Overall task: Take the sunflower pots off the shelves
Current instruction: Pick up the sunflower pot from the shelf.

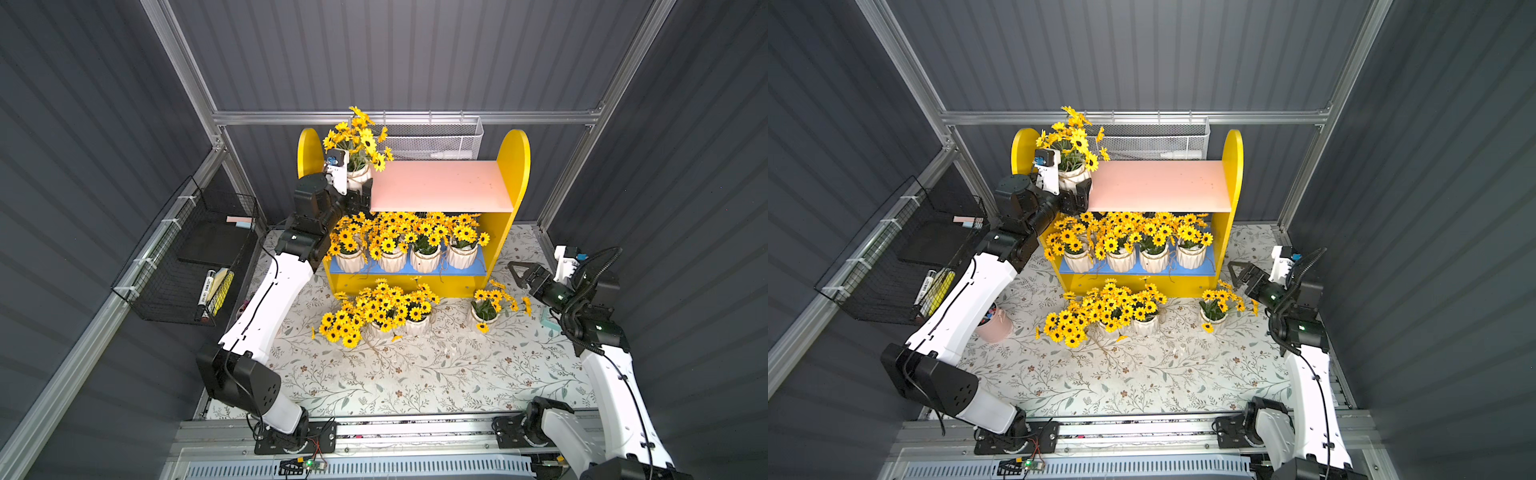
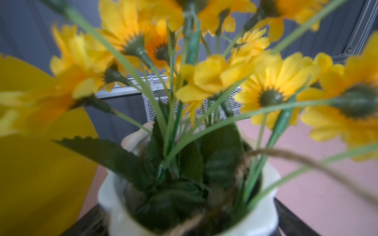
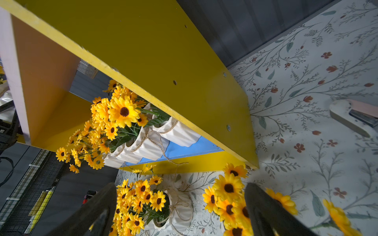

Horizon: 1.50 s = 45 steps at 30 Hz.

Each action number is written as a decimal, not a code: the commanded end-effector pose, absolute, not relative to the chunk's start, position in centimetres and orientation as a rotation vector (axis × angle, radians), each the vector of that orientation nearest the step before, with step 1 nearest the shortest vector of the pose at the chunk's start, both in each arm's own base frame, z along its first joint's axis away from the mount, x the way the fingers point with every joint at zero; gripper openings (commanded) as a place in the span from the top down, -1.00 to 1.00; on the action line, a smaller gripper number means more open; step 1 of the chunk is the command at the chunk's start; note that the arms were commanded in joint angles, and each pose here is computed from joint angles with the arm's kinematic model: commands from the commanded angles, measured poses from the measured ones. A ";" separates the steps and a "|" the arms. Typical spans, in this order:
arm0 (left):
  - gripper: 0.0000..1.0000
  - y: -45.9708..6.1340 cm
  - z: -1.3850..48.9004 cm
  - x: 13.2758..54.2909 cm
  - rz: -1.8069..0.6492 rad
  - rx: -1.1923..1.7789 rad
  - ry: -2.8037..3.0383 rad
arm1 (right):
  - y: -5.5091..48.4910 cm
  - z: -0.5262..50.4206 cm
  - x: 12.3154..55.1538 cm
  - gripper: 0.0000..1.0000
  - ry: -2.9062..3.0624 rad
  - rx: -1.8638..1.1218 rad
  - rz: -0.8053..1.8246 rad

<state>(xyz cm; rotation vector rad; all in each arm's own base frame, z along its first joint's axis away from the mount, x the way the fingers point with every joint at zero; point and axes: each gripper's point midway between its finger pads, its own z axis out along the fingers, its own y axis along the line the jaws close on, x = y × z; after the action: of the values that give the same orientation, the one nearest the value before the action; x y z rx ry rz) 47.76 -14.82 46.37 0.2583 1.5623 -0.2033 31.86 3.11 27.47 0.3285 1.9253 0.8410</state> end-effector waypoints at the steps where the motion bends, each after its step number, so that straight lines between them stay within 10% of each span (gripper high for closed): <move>1: -0.99 -14.4 47.0 47.5 -0.225 0.216 1.575 | 3.4 29.0 31.8 -0.98 1.893 0.298 0.842; 31: -0.98 -15.1 47.7 50.6 -0.208 0.229 1.526 | 3.5 28.8 31.6 -0.98 1.898 0.285 0.844; 35: -0.56 -15.3 47.5 50.5 -0.207 0.252 1.514 | 3.5 28.7 31.6 -0.98 1.897 0.285 0.845; 42: 0.96 -16.0 48.4 49.4 -0.246 0.300 1.488 | 3.5 28.8 31.6 -0.98 1.895 0.294 0.845; 45: 1.00 -16.3 50.2 48.6 -0.253 0.322 1.451 | 3.4 29.0 31.6 -0.98 1.889 0.295 0.844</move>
<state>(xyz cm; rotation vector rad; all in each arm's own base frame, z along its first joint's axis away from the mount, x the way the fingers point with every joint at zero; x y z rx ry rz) 50.12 -16.00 46.82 0.2723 1.5417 -0.2439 31.74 3.20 27.68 0.3205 1.9197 0.8430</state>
